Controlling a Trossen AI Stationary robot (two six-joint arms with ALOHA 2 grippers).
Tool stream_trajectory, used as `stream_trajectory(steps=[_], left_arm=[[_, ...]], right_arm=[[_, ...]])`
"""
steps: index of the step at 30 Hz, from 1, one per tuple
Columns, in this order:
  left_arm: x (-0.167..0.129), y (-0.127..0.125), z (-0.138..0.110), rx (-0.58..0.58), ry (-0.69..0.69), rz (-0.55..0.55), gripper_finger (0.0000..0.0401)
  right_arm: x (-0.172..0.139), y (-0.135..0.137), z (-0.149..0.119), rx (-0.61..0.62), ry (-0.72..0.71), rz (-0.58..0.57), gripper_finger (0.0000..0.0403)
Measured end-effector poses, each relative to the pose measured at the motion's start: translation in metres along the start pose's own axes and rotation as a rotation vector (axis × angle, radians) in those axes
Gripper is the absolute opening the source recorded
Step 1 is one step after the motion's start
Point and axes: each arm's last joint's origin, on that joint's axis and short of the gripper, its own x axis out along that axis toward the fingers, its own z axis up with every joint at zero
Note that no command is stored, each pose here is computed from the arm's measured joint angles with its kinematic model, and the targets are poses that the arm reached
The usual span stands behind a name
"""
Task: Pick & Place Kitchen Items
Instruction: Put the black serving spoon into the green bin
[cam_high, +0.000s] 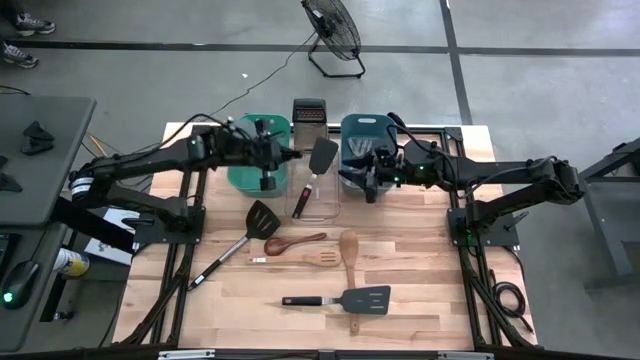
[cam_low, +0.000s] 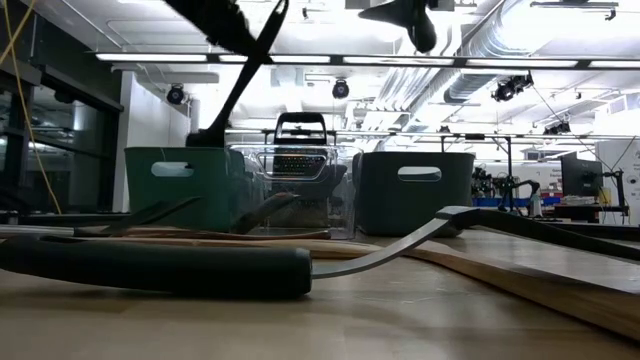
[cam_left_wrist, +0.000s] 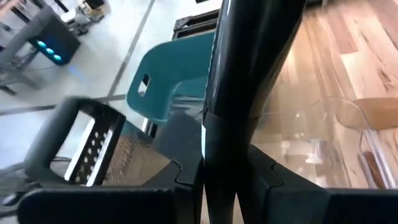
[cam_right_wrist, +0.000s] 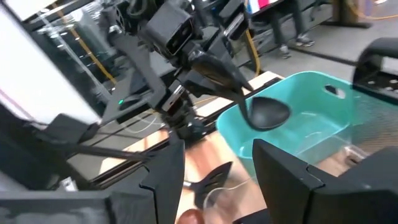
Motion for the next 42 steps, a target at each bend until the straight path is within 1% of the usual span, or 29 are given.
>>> stream_trajectory(steps=[5,9,12,17,21,26,32,37,42], left_arm=[[-0.004,0.017,-0.029,-0.036,-0.082,-0.002,0.0059],[-0.007,0.027,-0.055,-0.058,-0.156,0.019,0.0059],[-0.007,0.034,-0.072,-0.067,-0.185,0.042,0.0059],[-0.003,0.041,-0.094,-0.051,-0.155,0.096,0.0059],[0.000,0.042,-0.107,-0.030,-0.118,0.108,0.0059],[0.001,0.043,-0.114,0.018,-0.117,0.130,0.0059],[0.003,0.039,-0.117,0.069,-0.134,0.081,0.0059],[0.012,0.039,-0.123,0.060,-0.120,0.043,0.0059],[0.023,0.041,-0.128,0.076,-0.108,0.038,0.0059]], right_arm=[[0.000,-0.002,0.000,0.000,-0.024,-0.057,0.0181],[0.000,-0.002,0.001,0.001,-0.036,-0.080,0.0181],[0.000,-0.003,0.001,0.000,-0.049,-0.109,0.0181],[0.000,-0.005,0.001,-0.019,-0.060,-0.152,0.0181],[0.000,-0.006,0.001,-0.023,-0.073,-0.193,0.0181],[-0.001,-0.007,0.001,-0.027,-0.082,-0.228,0.0181],[-0.001,-0.011,0.002,-0.027,-0.088,-0.249,0.0181],[0.000,-0.014,0.004,-0.024,-0.094,-0.264,0.0181],[0.000,-0.017,0.005,-0.021,-0.096,-0.272,0.0181]])
